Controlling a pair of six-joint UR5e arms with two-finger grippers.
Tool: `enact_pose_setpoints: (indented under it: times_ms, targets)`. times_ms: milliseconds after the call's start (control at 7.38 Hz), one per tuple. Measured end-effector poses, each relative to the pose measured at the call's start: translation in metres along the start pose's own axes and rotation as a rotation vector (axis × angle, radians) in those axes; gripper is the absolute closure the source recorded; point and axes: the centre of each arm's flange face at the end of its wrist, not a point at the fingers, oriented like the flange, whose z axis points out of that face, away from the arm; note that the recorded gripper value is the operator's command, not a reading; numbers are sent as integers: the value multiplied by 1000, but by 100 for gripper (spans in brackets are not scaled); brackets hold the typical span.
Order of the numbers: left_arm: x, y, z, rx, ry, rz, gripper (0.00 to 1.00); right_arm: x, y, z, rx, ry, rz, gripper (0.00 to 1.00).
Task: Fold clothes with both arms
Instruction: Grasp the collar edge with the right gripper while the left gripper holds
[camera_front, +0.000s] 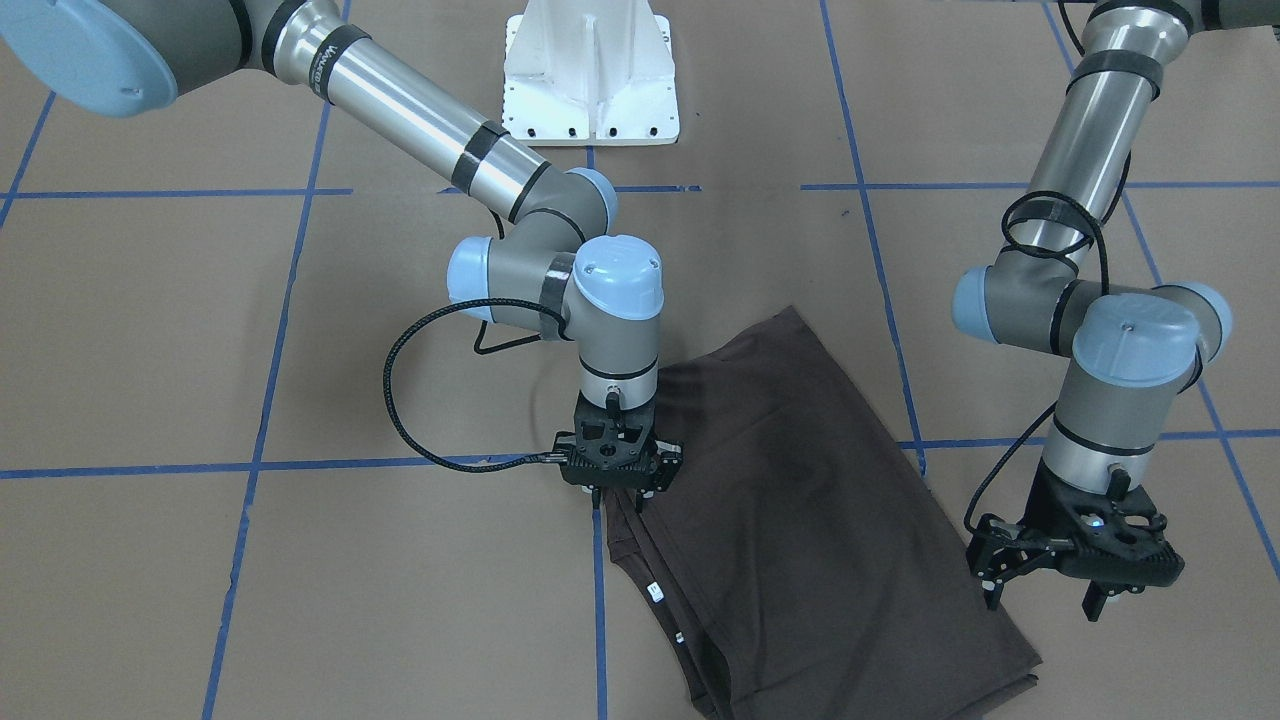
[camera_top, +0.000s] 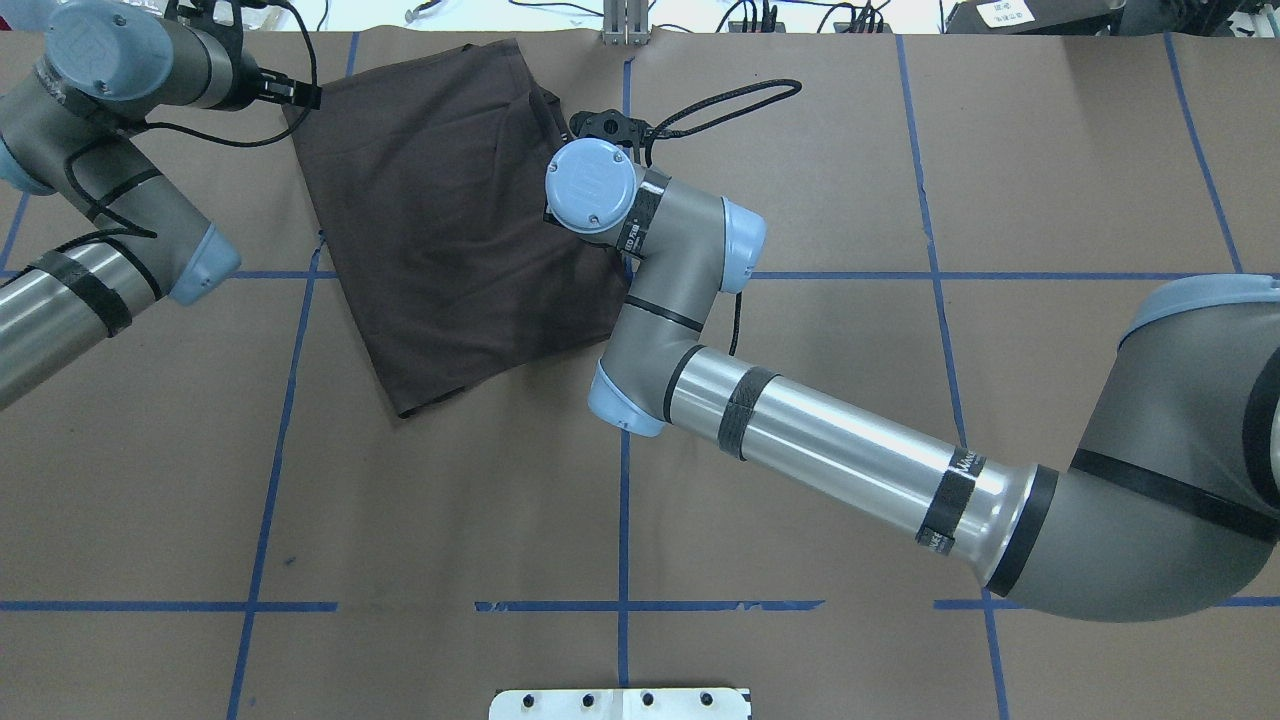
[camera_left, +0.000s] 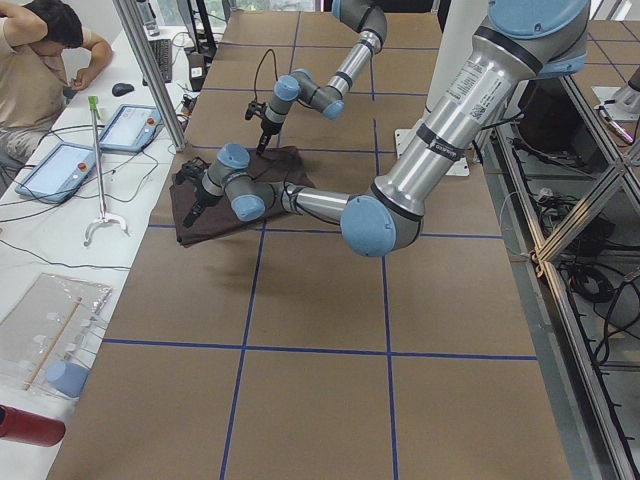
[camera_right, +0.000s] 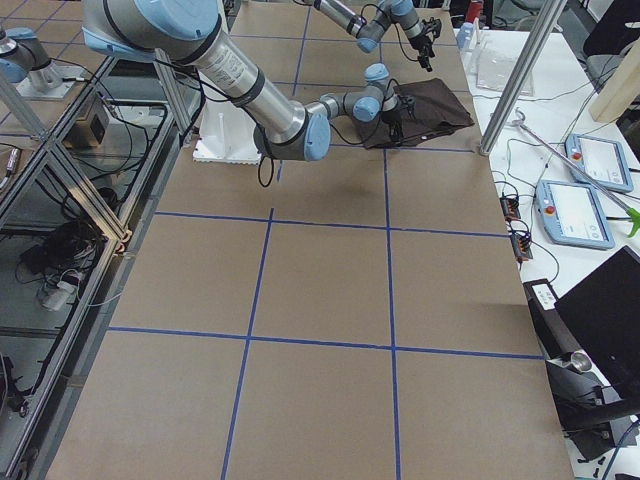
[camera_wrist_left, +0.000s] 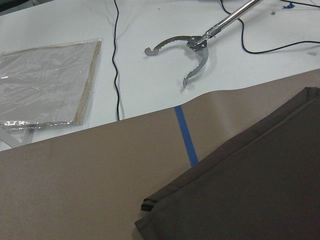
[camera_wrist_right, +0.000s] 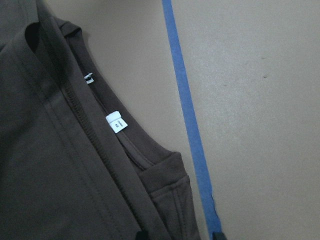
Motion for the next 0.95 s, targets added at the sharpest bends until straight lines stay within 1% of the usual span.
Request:
enact_pose_setpoints:
  times_ms: [136,407,949]
  targets:
    - [0,0,0,0,-1,0,0,0,2,1,-2,1,-2,57]
    - [-1,0,0,0,-2,-1,0,0,4,2,-4,3,-4,100]
    - [-1,0,0,0,-1,-1,0,-3,5,-1,-3,2,-5,100]
